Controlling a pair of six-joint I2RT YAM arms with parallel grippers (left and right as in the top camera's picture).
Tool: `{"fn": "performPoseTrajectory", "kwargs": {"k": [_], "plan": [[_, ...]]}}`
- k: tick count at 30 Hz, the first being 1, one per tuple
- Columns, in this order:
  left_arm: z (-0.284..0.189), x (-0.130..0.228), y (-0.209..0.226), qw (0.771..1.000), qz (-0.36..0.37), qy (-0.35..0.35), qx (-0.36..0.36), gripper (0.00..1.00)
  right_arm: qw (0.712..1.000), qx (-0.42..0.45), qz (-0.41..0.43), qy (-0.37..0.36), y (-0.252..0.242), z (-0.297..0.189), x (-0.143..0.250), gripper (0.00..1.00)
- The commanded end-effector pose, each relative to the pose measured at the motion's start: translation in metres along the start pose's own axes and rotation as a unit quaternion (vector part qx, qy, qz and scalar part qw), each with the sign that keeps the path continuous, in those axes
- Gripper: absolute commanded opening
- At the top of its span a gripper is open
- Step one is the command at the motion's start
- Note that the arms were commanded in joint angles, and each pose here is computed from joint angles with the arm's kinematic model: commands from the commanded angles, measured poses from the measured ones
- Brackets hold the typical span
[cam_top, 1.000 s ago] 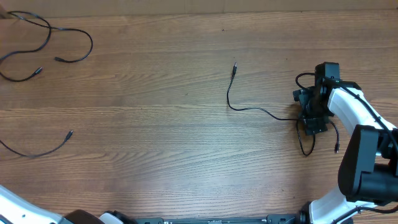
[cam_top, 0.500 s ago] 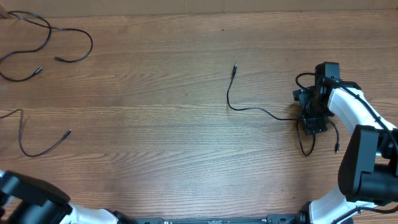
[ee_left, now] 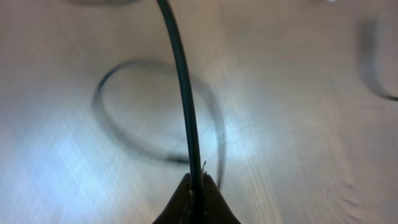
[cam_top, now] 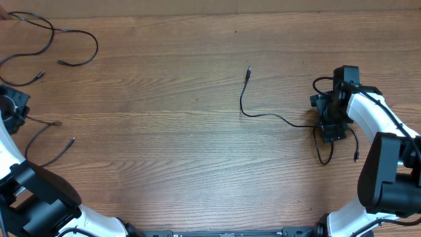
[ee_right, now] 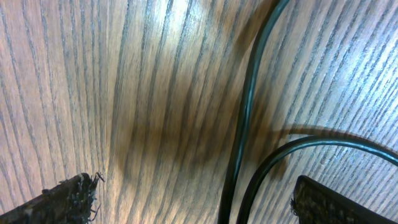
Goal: Untangle cables
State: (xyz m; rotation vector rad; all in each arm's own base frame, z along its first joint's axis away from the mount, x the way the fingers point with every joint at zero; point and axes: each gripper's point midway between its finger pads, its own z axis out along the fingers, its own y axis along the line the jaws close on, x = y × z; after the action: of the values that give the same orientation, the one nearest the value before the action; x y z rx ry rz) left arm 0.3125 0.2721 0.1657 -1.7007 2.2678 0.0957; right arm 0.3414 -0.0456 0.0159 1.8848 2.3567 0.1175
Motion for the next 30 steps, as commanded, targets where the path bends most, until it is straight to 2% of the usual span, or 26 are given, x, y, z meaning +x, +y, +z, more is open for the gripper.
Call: {"fn": "performPoseTrajectory", "kwargs": {"k": [1, 5, 7, 12, 15, 16, 18, 19, 25, 30], "plan": [[-0.003, -0.001, 0.032, 0.987, -0.138, -0.021, -0.081, 0.05, 1.0, 0.004, -0.002, -0.007, -0.002, 0.001, -0.002, 1.0], [0.0, 0.013, 0.039, 0.98, -0.175, 0.0, -0.098, 0.05, 1.0, 0.004, -0.002, -0.007, -0.002, 0.001, -0.002, 1.0], [0.003, 0.016, 0.041, 0.979, -0.175, 0.005, -0.102, 0.1, 1.0, 0.004, -0.002, -0.007, -0.002, 0.001, -0.002, 1.0], [0.013, 0.029, 0.049, 0.978, -0.171, 0.024, -0.121, 0.45, 1.0, 0.004, -0.002, -0.007, -0.002, 0.001, -0.002, 1.0], [0.013, 0.034, 0.052, 0.977, -0.169, 0.031, -0.127, 0.57, 1.0, 0.004, -0.002, -0.007, -0.002, 0.001, -0.002, 1.0], [0.013, 0.034, 0.052, 0.977, -0.169, 0.032, -0.128, 0.64, 1.0, 0.004, -0.002, -0.007, -0.002, 0.001, -0.002, 1.0], [0.013, 0.037, 0.051, 0.977, -0.169, 0.039, -0.126, 0.9, 1.0, 0.004, -0.002, -0.007, -0.002, 0.001, -0.002, 1.0], [0.013, 0.039, 0.049, 0.977, -0.167, 0.045, -0.121, 1.0, 1.0, 0.004, -0.002, -0.007, -0.002, 0.001, -0.002, 1.0], [0.015, 0.052, 0.018, 0.987, -0.115, 0.099, -0.043, 1.0, 1.0, 0.004, -0.002, -0.007, -0.002, 0.001, -0.002, 1.0], [0.012, 0.066, -0.032, 0.992, -0.006, 0.119, 0.051, 1.0, 1.0, 0.004, -0.002, -0.007, -0.002, 0.001, -0.002, 1.0]]}}
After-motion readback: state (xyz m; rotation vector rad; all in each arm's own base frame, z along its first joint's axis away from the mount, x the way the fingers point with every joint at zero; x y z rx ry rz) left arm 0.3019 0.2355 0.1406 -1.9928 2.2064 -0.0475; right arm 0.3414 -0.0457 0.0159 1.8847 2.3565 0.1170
